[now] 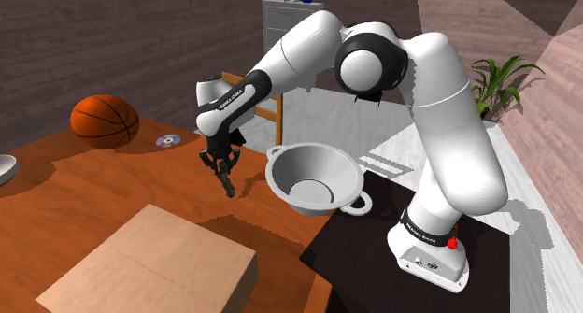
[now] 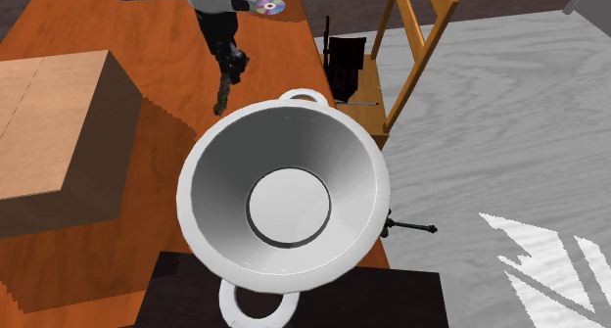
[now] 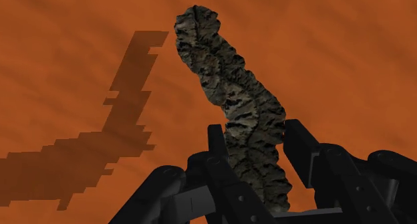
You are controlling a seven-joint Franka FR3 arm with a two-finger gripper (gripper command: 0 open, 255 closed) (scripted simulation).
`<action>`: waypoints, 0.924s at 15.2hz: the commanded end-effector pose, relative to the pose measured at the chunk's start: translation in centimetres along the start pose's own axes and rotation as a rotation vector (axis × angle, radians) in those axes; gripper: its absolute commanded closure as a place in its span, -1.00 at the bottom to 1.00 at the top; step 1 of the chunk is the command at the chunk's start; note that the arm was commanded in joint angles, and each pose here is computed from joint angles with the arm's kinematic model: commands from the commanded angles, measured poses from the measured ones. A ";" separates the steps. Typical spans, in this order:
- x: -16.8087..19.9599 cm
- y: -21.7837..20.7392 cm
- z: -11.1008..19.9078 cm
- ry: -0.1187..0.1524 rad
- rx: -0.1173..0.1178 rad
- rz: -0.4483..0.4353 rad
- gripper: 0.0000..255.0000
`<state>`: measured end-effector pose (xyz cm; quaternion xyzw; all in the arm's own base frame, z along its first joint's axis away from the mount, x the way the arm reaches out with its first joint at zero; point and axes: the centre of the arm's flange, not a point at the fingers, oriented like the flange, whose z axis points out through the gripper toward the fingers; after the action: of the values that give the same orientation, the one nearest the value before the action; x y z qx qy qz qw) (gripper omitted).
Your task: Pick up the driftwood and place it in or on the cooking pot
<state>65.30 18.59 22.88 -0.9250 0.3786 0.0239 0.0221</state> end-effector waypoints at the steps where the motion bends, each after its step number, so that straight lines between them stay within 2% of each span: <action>1: 0.0 0.1 -1.1 0.000 0.000 0.000 1.00; 14: -0.5 -0.1 -7.9 0.000 0.000 0.000 1.00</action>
<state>65.30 18.65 30.32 -0.9250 0.3786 0.0240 0.0221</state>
